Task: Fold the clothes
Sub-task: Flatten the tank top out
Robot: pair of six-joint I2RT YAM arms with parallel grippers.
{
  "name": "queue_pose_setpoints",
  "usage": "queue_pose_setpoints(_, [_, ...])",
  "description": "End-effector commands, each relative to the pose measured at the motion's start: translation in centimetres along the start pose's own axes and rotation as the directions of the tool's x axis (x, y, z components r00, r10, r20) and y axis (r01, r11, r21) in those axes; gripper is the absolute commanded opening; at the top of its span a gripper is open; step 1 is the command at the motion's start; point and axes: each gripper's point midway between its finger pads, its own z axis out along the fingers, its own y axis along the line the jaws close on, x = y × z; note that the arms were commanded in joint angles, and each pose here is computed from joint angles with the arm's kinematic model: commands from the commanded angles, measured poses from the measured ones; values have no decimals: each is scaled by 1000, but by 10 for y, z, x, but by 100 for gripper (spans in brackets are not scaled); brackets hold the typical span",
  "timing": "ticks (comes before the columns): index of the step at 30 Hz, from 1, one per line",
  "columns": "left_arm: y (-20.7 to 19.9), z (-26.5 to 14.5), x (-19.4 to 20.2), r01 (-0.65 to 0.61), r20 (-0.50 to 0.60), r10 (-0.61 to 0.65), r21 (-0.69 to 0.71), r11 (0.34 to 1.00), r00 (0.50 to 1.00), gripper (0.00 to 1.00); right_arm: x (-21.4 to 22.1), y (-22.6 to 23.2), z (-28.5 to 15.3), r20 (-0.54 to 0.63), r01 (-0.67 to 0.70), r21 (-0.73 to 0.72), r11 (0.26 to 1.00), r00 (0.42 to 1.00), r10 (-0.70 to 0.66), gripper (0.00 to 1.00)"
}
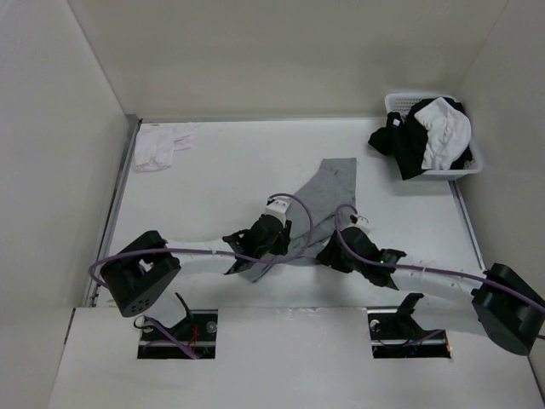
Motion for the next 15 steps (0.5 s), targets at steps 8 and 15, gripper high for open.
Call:
queue_pose_setpoints(8, [2,-16,-74,222,164,-242,132,966,956,7,-78,73,-42,288,33,-221,975,957,33,5])
queue_pose_setpoints(15, [-8,-99,-172,266,345,-375,324,908,860,6,-156,130,-208,536,205,-342,917,844,11,5])
